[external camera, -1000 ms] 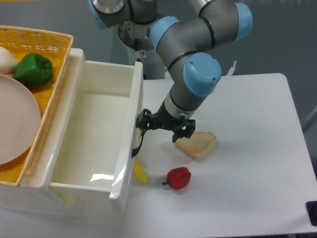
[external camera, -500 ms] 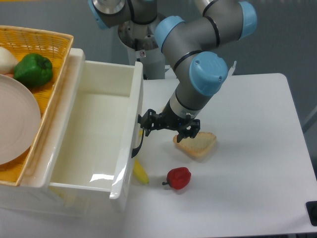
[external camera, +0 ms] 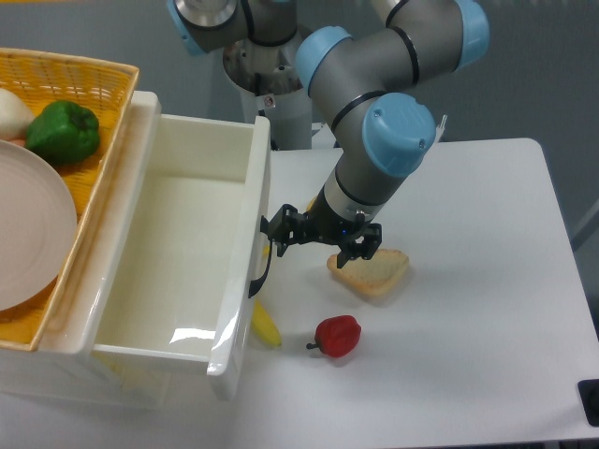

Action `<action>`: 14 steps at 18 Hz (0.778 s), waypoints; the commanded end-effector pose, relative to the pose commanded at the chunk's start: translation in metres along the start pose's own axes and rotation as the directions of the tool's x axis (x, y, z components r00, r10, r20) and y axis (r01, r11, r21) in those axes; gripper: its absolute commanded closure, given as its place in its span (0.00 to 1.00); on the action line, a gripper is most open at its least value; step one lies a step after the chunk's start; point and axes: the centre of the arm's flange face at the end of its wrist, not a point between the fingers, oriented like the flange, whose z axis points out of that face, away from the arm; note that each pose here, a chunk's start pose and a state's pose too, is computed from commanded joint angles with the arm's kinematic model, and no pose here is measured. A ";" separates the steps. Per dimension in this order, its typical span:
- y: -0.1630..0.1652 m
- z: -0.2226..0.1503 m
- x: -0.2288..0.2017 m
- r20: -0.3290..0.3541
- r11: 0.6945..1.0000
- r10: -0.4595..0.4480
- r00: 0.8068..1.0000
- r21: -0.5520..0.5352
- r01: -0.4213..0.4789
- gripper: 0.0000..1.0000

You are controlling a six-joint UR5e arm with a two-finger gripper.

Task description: Slide the top white drawer open

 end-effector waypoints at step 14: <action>0.036 -0.031 -0.088 0.213 0.967 0.246 0.945 -0.112 -0.227 0.00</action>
